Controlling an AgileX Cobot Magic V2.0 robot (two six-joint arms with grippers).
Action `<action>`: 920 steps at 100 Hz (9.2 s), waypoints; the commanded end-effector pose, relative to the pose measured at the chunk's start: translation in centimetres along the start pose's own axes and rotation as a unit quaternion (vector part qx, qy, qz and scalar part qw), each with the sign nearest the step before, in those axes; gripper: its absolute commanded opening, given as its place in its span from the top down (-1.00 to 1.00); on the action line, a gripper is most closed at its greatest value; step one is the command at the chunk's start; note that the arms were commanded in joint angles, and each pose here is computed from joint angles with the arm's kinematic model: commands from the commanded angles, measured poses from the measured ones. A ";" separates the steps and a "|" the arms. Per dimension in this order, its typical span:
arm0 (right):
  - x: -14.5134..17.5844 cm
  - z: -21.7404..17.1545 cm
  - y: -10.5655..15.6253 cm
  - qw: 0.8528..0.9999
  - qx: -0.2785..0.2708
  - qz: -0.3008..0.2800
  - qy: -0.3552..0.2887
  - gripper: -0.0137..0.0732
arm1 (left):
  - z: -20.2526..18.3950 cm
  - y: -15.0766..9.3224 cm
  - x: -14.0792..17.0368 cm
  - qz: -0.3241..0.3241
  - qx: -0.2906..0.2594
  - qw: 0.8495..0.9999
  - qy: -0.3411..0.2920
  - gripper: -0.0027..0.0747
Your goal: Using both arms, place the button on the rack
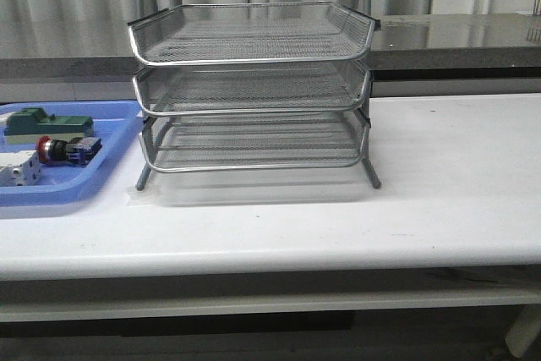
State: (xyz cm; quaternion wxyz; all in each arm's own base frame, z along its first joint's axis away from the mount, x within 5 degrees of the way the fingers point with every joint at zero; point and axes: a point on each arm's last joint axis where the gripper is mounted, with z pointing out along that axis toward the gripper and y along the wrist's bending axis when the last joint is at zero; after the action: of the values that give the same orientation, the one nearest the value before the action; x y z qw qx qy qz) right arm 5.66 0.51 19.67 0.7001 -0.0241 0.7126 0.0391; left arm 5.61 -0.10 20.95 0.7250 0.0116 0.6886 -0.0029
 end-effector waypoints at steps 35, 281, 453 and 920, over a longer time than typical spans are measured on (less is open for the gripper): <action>-1.4 -0.3 0.0 0.998 0.002 -0.002 -0.058 0.84 | -0.1 -0.1 0.7 -0.007 0.003 0.999 -0.032 0.98; -10.2 18.6 3.9 0.872 -0.103 0.311 0.363 0.08 | -0.1 -0.1 0.7 -0.007 0.003 0.999 -0.032 0.98; -2.1 34.4 5.8 0.805 -0.200 0.421 0.368 -0.22 | -0.1 -0.1 0.7 -0.007 0.003 0.999 -0.032 0.98; -15.3 3.0 0.8 0.956 -0.020 0.004 0.291 0.84 | -0.3 -0.2 -0.5 -0.007 0.009 0.996 -0.089 0.98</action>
State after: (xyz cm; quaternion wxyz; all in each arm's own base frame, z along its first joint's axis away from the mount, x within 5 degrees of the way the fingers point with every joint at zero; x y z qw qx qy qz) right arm 8.62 1.34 33.86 0.4268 -0.0492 0.9017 0.0488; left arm 5.58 -0.14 21.30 0.7382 0.0129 0.6744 -0.0045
